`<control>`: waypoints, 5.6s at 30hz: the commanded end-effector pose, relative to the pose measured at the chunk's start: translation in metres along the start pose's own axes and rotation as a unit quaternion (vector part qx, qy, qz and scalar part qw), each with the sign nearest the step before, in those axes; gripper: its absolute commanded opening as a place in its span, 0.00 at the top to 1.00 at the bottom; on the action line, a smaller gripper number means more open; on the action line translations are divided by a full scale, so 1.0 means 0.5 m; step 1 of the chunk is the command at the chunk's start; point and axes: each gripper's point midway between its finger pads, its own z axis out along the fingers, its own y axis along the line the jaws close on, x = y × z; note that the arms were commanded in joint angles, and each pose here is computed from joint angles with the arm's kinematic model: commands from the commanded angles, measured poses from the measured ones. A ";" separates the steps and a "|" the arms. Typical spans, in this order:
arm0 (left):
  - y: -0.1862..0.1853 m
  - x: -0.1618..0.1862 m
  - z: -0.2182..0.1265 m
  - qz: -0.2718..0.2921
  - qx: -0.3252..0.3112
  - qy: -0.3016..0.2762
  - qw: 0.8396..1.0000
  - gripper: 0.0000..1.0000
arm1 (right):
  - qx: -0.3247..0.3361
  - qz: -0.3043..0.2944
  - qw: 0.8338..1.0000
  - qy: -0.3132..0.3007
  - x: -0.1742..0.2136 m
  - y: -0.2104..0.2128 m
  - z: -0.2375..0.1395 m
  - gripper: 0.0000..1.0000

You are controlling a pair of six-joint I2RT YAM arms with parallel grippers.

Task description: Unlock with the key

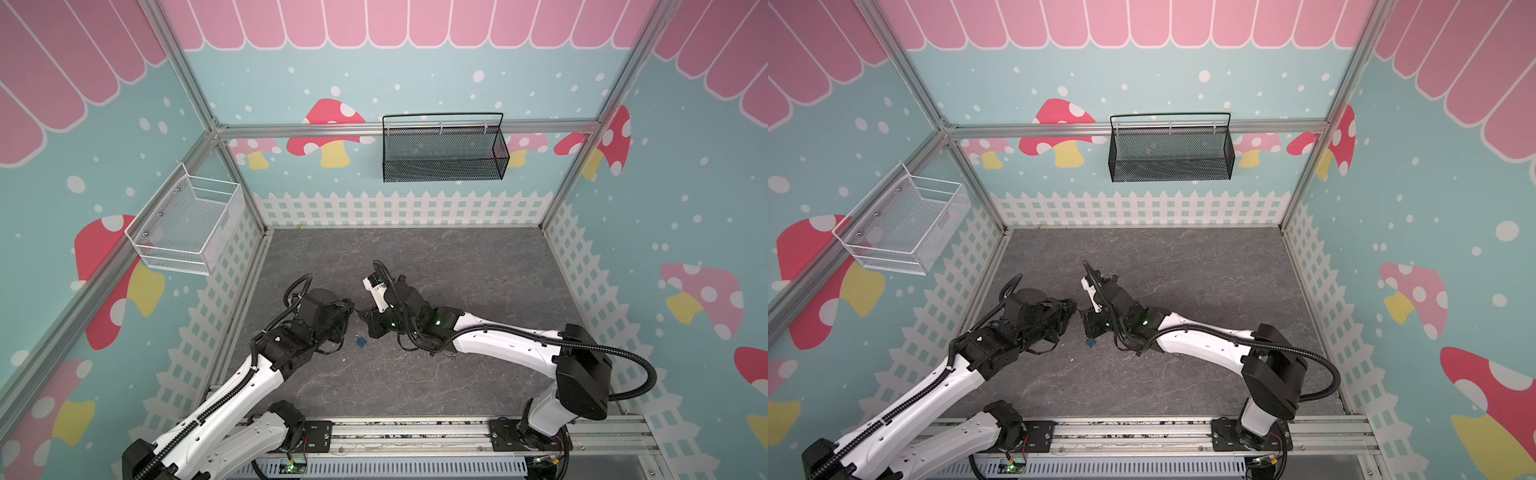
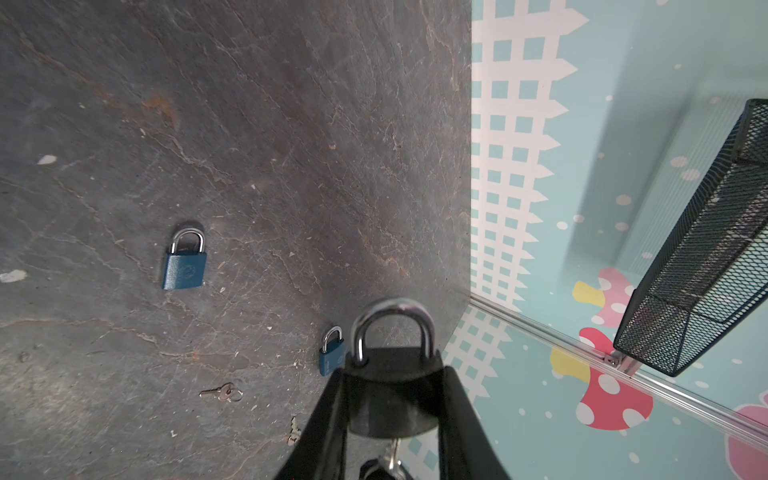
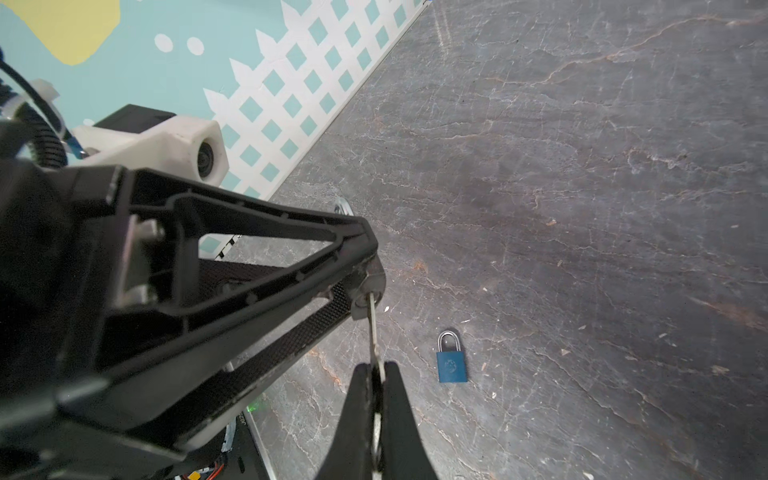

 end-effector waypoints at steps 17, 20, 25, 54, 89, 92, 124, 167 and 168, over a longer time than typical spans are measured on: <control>-0.034 0.141 -0.038 0.063 0.014 0.137 0.989 1.00 | -0.054 -0.010 0.992 -0.114 -0.132 0.043 -0.022 1.00; -0.050 0.156 -0.042 0.043 0.036 0.158 0.986 1.00 | -0.058 -0.027 0.990 -0.129 -0.127 0.042 -0.017 1.00; -0.061 0.174 -0.044 0.039 0.041 0.179 0.982 1.00 | -0.062 -0.074 0.981 -0.167 -0.153 0.066 -0.038 1.00; -0.042 0.000 -0.036 0.049 0.016 0.042 0.998 1.00 | -0.023 -0.021 0.999 -0.041 -0.012 0.003 -0.075 1.00; -0.058 0.017 -0.037 0.035 0.038 0.066 0.997 1.00 | -0.003 -0.030 0.999 -0.030 -0.012 -0.008 -0.067 1.00; -0.061 0.017 -0.039 0.036 0.039 0.066 0.996 1.00 | 0.015 -0.025 0.999 -0.032 -0.002 -0.026 -0.078 1.00; -0.072 0.027 -0.043 0.027 0.046 0.080 0.995 1.00 | -0.023 -0.031 0.998 -0.052 -0.049 0.018 -0.058 1.00; -0.154 0.143 -0.086 0.056 0.092 0.177 0.978 1.00 | 0.101 -0.120 0.979 -0.126 -0.138 -0.019 -0.033 1.00; -0.155 0.146 -0.086 0.065 0.093 0.177 0.978 1.00 | 0.091 -0.117 0.980 -0.129 -0.146 -0.011 -0.035 1.00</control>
